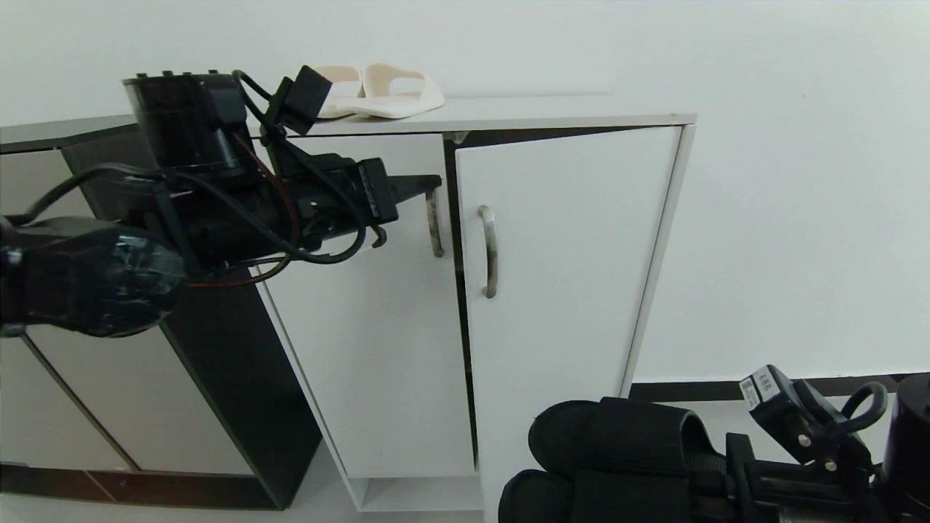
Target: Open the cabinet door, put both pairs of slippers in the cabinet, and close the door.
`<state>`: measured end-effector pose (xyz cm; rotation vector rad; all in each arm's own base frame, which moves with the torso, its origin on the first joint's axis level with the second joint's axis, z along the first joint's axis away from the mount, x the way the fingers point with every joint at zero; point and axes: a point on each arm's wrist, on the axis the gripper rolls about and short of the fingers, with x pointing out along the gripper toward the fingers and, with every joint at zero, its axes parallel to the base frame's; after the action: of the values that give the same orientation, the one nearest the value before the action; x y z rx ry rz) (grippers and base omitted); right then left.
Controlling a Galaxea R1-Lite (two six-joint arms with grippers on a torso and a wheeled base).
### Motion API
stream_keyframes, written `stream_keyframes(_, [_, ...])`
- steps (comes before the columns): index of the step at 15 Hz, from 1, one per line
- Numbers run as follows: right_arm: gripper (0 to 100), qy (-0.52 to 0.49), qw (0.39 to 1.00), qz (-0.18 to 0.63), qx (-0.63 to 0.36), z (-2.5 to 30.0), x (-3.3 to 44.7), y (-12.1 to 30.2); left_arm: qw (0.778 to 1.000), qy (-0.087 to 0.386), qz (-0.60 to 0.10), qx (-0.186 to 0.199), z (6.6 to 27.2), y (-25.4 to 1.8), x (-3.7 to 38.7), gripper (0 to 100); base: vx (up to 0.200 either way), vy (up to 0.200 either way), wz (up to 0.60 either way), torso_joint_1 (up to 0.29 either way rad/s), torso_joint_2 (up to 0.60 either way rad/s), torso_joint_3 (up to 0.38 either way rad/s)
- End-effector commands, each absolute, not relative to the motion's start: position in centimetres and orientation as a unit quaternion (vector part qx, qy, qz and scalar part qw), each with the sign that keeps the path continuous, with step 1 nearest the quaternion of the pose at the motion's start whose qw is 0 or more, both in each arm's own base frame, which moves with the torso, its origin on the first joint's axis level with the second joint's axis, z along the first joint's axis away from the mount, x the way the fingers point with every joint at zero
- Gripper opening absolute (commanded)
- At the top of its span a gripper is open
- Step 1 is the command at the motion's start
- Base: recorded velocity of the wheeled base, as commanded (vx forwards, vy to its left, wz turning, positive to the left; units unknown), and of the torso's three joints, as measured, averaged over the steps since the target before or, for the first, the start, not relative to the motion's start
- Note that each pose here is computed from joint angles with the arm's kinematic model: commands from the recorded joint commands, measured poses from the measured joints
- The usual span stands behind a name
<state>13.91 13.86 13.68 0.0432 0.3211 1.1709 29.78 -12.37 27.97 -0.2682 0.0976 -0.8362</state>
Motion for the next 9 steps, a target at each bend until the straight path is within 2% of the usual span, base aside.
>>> stream_keyframes(1, [0,0.152,0.82,0.551,0.02,13.7,13.9,13.9,0.904,0.068,-0.402,-0.132,25.5,-13.8,33.4,0,0.0,0.0,0.0,0.0,0.0,0.0])
stream_keyframes(6, [0,0.149,0.815,0.559,0.02,13.9,13.4,14.0,0.899,0.079,-0.405,-0.149,25.2,-14.3,33.6,0,0.0,0.0,0.0,0.0,0.0,0.0])
stream_keyframes(9, [0,0.155,0.806,0.57,0.016,13.9,12.9,14.3,0.891,0.086,-0.42,-0.147,25.0,-15.4,33.1,0,-0.2,0.0,0.0,0.005,0.0,-0.001])
